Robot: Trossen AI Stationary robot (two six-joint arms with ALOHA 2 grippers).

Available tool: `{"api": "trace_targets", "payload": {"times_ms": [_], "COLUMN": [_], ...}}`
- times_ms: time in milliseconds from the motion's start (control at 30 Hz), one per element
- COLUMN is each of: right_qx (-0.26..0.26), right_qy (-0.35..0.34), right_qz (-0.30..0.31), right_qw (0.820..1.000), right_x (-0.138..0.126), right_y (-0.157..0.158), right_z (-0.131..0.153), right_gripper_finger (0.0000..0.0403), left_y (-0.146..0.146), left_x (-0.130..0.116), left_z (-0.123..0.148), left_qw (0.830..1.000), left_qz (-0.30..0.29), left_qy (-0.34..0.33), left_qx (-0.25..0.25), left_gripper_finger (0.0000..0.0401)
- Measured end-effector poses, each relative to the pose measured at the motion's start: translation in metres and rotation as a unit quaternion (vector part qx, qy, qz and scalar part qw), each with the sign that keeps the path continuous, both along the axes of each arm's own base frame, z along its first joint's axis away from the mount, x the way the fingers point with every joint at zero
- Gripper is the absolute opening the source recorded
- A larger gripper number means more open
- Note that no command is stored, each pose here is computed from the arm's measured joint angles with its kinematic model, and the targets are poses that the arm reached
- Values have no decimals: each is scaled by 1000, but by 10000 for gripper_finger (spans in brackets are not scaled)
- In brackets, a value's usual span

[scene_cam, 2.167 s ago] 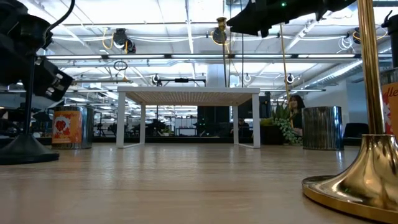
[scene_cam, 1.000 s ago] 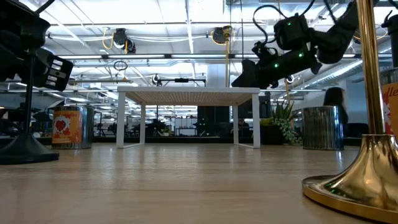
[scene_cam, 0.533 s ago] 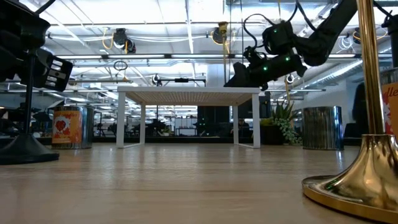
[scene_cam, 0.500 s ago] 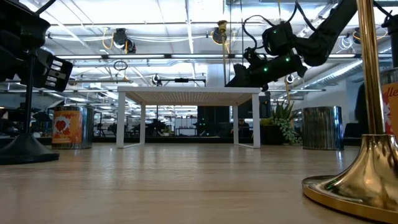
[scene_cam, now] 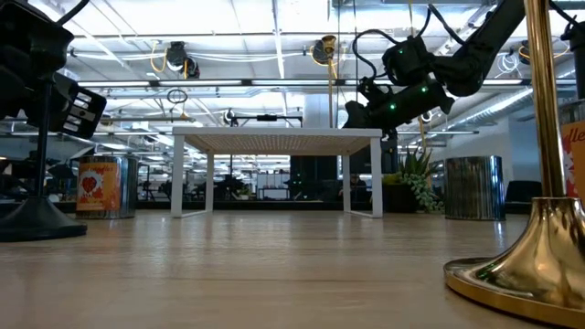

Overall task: Pick & Place candle stick holders
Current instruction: Put the top gold candle holder on the shelf, then put the black candle holder on the shelf

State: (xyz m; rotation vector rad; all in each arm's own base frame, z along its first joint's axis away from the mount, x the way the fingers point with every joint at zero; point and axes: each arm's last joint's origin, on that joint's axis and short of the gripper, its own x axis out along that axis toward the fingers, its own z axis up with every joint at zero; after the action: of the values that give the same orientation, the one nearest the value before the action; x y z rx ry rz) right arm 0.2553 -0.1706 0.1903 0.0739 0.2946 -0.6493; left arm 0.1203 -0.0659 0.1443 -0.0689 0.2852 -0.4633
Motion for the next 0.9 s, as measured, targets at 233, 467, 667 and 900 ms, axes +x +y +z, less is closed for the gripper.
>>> {"api": "trace_targets", "payload": {"times_ms": [233,467,667,900], "right_qx": [-7,-39,-49,-44], "right_qy": [0,3,-19,-14], "right_qz": [1,11,23,47], "right_qw": [1000,999,998,998], "right_x": [0,-4,-12,-21], "right_y": [0,6,20,41], "right_z": [1,15,40,57], "right_gripper_finger": [212,212,212,212], "left_y": [0,0,2,2], "left_x": [0,0,-3,-2], "left_z": [0,-1,-12,-8], "left_qw": [1000,999,998,999], "left_qz": [4,11,5,10], "left_qy": [1,19,60,42], "left_qx": [-2,-27,27,17], "left_gripper_finger": [166,166,166,166]}}
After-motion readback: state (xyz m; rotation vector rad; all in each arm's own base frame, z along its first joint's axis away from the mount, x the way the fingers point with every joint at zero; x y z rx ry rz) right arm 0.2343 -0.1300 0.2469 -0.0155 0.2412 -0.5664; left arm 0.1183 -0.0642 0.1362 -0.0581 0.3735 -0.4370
